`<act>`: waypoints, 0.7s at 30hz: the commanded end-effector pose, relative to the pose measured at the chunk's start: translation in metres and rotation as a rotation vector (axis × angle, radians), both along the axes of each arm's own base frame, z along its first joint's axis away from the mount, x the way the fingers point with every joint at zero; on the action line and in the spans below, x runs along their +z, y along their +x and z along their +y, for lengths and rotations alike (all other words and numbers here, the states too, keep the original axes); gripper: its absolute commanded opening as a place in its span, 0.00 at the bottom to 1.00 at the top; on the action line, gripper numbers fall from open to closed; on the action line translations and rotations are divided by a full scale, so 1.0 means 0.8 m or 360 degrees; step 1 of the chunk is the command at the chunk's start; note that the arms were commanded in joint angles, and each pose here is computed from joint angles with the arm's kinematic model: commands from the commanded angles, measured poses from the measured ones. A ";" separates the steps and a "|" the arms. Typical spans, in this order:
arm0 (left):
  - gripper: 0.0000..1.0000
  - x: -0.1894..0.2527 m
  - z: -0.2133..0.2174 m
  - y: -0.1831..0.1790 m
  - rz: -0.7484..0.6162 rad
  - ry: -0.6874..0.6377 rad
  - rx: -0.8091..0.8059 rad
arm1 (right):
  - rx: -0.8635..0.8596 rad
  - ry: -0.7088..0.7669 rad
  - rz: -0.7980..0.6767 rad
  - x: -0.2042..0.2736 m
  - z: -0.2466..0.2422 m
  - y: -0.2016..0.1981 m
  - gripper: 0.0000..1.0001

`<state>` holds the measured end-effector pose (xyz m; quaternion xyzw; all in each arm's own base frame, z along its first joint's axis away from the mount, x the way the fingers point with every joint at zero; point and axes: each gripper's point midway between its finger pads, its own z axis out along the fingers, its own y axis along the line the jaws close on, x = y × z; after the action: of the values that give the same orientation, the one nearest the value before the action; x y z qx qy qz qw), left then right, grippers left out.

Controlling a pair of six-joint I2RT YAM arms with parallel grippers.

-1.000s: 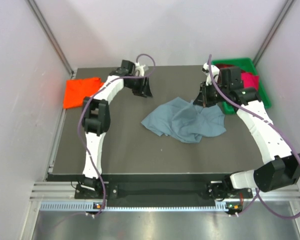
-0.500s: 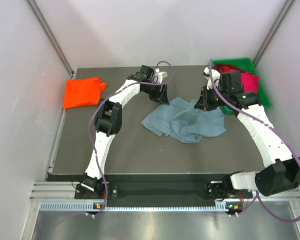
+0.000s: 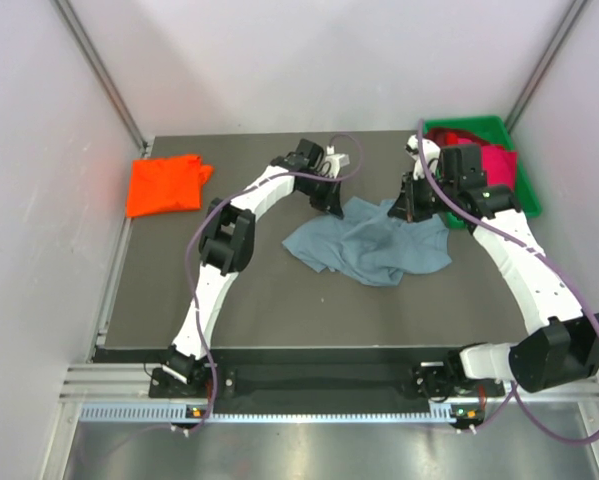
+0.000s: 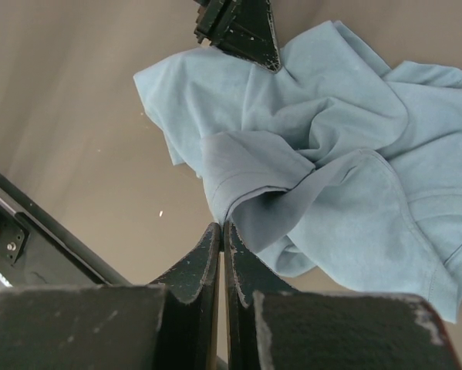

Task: Fold and stack the t-shirts
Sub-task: Flatten the tshirt out

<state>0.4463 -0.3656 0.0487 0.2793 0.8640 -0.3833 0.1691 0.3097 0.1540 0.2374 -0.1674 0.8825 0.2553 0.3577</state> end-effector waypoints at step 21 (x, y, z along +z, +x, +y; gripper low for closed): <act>0.00 0.295 0.209 -0.092 -0.0479 0.0023 0.0375 | -0.0121 0.0040 -0.0277 0.071 -0.006 0.124 0.00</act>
<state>0.4244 -0.1905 0.3178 0.2208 0.8335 -0.2825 0.4204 0.3955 0.1566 0.2708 -0.1595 0.8634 0.2459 0.4107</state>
